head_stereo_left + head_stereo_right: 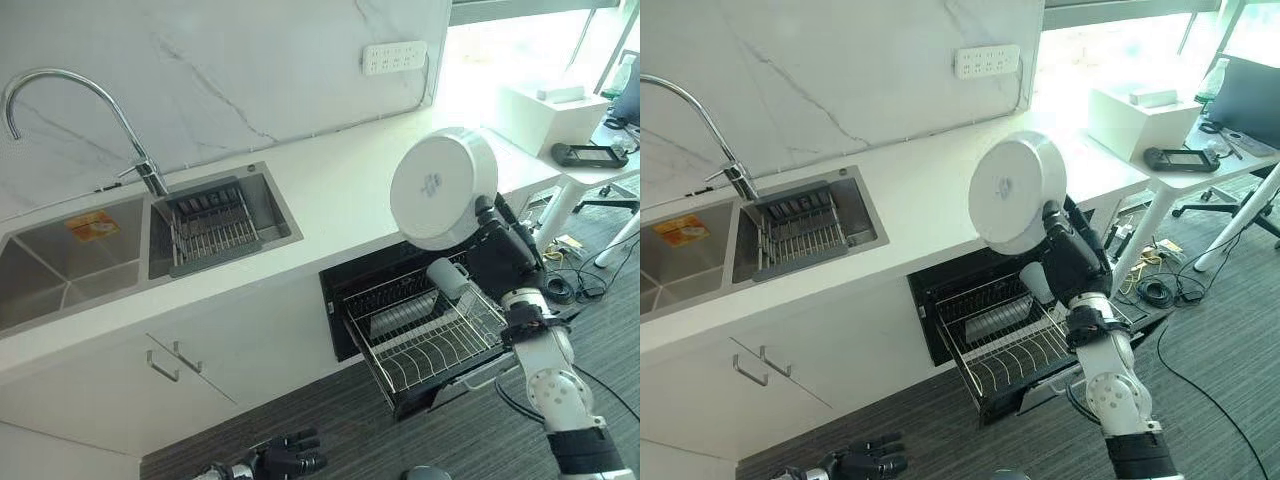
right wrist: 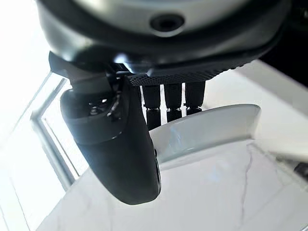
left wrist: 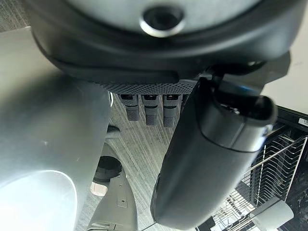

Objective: Place the dishes in the dishwasher.

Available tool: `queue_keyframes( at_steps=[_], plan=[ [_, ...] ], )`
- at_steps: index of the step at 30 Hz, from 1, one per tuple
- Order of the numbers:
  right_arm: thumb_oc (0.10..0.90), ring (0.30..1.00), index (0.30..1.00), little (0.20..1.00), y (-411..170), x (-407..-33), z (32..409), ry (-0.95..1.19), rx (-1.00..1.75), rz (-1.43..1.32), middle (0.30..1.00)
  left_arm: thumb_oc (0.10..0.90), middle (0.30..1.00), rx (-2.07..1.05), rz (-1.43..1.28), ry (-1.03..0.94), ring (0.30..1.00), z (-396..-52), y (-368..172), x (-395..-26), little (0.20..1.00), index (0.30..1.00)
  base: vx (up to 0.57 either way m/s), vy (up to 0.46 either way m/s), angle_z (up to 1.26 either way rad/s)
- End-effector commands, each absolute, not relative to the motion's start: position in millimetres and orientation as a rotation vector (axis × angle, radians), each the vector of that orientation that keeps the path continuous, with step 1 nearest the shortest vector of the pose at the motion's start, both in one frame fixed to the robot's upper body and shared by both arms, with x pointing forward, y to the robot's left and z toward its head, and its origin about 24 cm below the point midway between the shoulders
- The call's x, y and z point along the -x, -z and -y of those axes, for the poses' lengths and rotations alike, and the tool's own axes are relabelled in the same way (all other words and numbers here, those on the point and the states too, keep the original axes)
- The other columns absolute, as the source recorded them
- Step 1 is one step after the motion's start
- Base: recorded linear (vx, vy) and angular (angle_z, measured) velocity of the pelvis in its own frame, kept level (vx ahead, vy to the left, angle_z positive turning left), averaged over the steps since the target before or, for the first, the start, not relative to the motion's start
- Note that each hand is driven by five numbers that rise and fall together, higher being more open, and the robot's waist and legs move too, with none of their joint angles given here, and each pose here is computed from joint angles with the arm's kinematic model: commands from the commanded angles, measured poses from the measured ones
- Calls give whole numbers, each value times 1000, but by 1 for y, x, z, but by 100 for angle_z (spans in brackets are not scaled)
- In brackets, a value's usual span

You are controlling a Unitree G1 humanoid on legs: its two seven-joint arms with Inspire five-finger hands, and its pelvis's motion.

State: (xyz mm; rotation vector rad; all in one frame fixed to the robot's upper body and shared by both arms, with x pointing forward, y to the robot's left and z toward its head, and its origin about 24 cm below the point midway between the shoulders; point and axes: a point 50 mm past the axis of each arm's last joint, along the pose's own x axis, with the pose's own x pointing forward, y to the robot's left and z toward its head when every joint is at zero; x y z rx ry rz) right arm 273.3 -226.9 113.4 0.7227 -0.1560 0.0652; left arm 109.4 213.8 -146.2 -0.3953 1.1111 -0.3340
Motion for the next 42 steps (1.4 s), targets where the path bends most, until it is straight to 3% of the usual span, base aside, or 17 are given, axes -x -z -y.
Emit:
queue_keyframes(
  at_steps=[1,5,8,19,42],
  plan=[
    [400,300,300,300,-201,-268,229,-177,-516,564,300,800,900,471,-1347,301,900,-209,162,-38,900,900,-55,-15,-16],
    [400,300,300,300,-186,-259,257,-55,-107,465,300,800,900,500,-1336,231,900,-212,163,-32,900,900,-64,23,-13],
    [400,300,300,300,-162,-261,264,1,-20,346,300,800,900,499,-1317,205,900,-214,162,-37,900,900,-59,38,4],
    [400,300,300,300,-108,-283,258,-15,104,126,300,800,900,457,-1313,228,900,-220,159,-48,900,900,-9,18,11],
    [400,300,300,300,-92,-342,292,162,568,-151,300,800,900,307,-1274,197,900,-243,152,-72,900,900,33,0,14]
  ],
)
